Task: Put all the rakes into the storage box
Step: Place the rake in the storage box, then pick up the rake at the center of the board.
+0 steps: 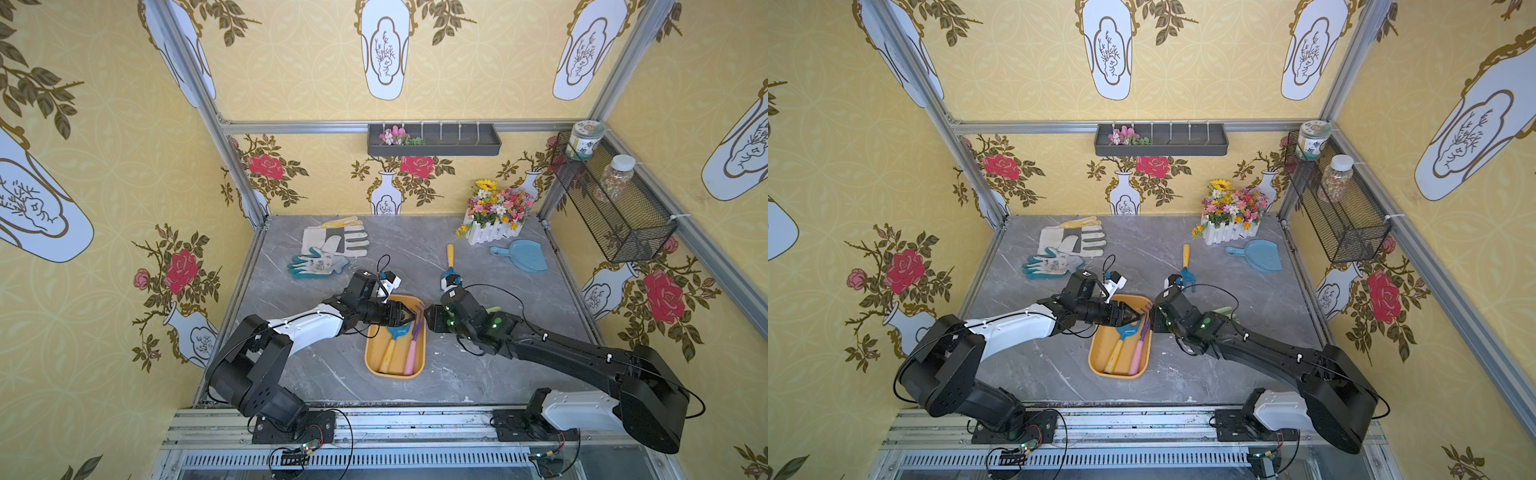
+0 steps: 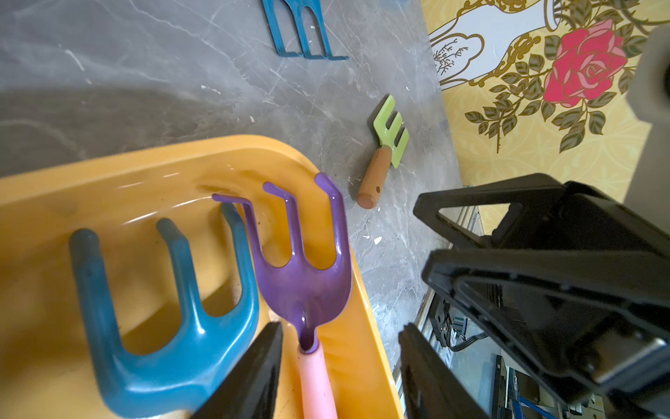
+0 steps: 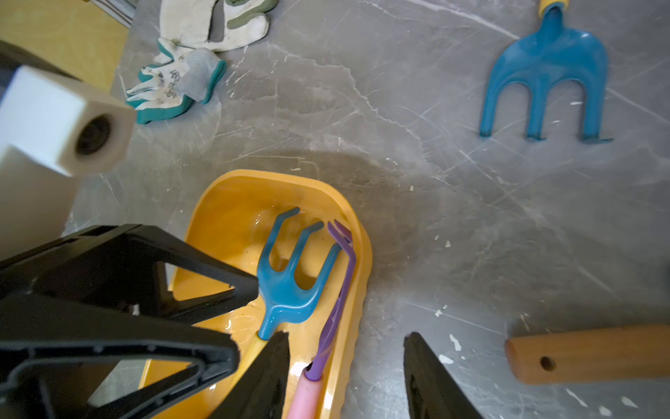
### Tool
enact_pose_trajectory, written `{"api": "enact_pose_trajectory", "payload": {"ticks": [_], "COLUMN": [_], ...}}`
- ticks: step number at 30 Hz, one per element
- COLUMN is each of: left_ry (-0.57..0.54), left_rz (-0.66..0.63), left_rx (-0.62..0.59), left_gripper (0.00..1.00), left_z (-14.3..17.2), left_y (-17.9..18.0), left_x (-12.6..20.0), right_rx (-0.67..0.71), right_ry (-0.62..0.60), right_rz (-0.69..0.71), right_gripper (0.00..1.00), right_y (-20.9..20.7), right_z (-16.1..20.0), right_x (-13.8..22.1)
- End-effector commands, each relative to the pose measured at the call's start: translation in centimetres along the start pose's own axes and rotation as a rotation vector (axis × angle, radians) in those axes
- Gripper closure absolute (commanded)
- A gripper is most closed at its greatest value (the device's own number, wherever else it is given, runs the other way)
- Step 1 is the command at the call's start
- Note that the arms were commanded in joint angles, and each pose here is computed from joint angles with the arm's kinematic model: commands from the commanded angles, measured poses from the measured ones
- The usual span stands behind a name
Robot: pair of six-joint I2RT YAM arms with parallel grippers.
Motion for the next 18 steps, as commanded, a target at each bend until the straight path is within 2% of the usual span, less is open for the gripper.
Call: {"api": "enact_pose_trajectory", "payload": {"ticks": [1,5,7,12,18], "left_ry": [-0.005,-0.062,-0.103,-0.172,-0.202], "left_rz": [-0.004,-0.023,-0.027,-0.017,-0.021], "left_rx": [-0.015,-0.042,-0.058,-0.082,-0.093], "left_gripper": [0.42,0.41,0.4,0.39,0.4], "left_z": [-0.2,-1.2,-1.9,-3.0,-2.9], "left_y": [-0.2,-0.8,-1.2,-2.2,-2.6], "left_x": [0.2,1.0,1.5,2.3,3.0], "right_rx": [-0.029,-0.107,-0.141,-0.247,-0.343], "right_ry": [-0.04,-0.086,-0.089,-0.018,0.046], "right_rz": [0.116,0.264,0.301,0.409,0.441], "right_gripper": [0.42,0.33,0.33,0.28,0.24], "right_y": [-1.4,-3.5,-4.3,-6.7,-8.1], "right_z": [-0.2,-0.1,-0.1,0.2,0.0], "right_x": [0.2,0.8,0.8,0.1,-1.1]}}
Point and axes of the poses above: each gripper's point midway between its finger pads, its own x axis back along the fingers, its own y axis along the line the jaws close on, z = x × y, the point moved 8 cm from there along x, back along the fingers, and after that the axes turned 10 degrees about -x, right-handed, at the moved point
